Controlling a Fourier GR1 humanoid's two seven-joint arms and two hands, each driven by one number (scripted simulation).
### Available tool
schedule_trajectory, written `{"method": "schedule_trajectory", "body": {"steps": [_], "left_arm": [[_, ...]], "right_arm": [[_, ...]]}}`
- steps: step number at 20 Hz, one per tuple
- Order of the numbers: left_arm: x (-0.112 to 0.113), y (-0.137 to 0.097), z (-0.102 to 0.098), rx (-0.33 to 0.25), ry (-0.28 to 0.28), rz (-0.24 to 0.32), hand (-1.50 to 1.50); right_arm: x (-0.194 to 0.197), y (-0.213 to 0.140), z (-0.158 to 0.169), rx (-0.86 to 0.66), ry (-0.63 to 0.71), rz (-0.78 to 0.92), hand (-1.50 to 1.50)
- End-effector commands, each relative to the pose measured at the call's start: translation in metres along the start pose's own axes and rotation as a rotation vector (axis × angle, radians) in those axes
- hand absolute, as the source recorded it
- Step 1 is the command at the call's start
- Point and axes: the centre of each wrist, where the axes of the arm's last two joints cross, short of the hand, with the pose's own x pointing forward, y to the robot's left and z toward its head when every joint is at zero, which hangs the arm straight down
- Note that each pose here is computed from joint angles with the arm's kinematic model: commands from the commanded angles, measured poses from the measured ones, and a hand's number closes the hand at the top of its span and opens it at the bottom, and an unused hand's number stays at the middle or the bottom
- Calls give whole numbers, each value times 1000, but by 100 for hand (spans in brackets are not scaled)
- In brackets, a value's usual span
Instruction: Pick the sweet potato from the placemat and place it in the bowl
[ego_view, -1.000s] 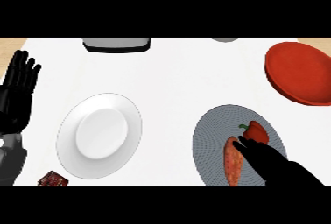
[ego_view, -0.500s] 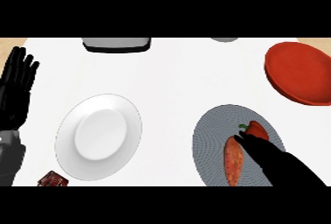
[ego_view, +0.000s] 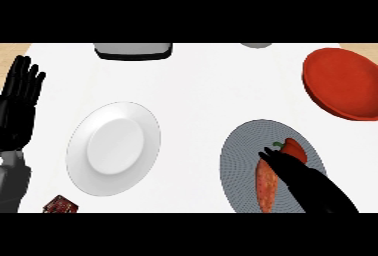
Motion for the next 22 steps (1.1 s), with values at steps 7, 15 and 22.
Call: {"method": "schedule_trajectory", "body": {"steps": [7, 15, 22], "left_arm": [[-7, -14, 7, 2, 4, 4, 0], [-17, -11, -2, -2, -2, 10, 0], [-13, -15, 11, 12, -6, 12, 0]], "right_arm": [[-2, 6, -12, 37, 8, 18, -150], [-30, 42, -29, 37, 24, 21, -150], [-7, 32, -49, 69, 93, 11, -150]]}}
